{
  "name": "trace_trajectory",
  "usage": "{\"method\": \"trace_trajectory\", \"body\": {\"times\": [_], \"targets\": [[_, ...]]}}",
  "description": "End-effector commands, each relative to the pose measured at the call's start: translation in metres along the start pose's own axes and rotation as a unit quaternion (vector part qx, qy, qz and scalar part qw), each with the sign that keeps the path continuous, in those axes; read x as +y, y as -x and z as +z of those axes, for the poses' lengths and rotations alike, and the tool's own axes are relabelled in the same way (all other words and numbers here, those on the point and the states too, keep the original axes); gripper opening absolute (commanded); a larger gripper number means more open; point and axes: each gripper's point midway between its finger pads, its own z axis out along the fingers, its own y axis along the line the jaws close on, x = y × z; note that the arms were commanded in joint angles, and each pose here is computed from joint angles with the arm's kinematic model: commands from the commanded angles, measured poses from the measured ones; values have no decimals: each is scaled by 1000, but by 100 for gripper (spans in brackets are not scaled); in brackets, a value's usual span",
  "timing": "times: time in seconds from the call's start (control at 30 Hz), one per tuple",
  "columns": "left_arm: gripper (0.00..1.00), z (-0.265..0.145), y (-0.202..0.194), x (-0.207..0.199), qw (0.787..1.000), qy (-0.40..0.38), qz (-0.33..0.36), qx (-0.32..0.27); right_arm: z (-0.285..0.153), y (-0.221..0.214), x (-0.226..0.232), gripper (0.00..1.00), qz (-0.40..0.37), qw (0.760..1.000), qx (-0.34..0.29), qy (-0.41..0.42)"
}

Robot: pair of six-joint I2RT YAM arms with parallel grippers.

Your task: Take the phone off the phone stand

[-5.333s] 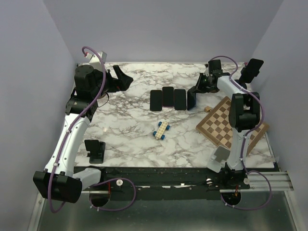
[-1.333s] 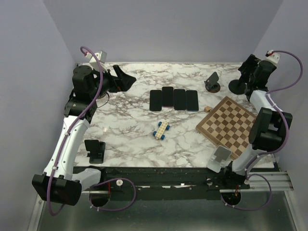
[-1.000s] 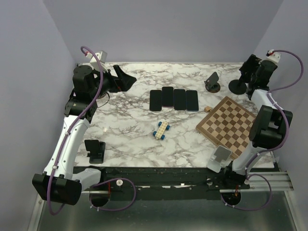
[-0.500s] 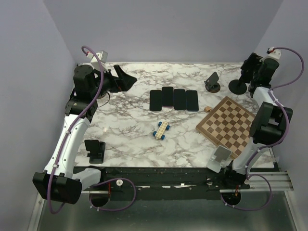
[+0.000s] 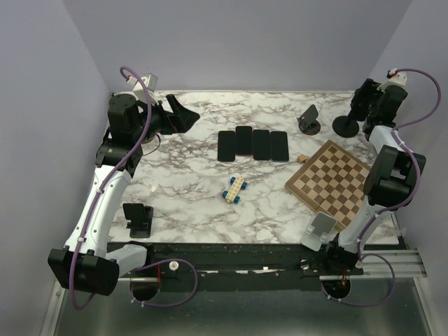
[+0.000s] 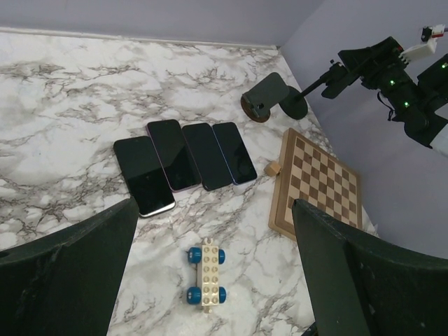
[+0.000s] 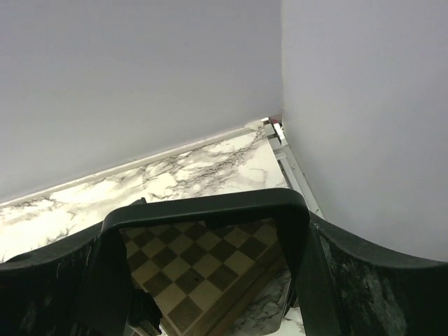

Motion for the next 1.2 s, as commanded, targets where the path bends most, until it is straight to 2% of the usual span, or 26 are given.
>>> {"method": "trace_trajectory", "body": {"times": [0.0,0.1,0.23,0.5,0.6,0.73,1.0,1.17], "targets": [[99,2,4,-5,1000,-14,4,-4,7,-4,-3,83,-8,1000,7,11],[99,2,4,-4,1000,-14,4,-4,8,-3,-3,75,-14,1000,8,16],[99,2,4,-4,1000,-14,5,-3,6,-1,-1,52,-20,999,8,24],[99,2,4,-5,1000,-16,5,-4,9,1,4,22,-18,999,32,36],[99,3,4,-4,1000,-14,5,-4,5,6,6,11,-8,999,27,36],[99,3,3,-3,1000,-14,5,-4,-3,17,6,1,15,1000,4,25],[99,2,3,-5,1000,-19,4,-6,-31,51,-2,1,77,995,-65,-22],[99,3,2,-5,1000,-20,2,-5,-38,68,-2,1,109,990,-83,-33]]}}
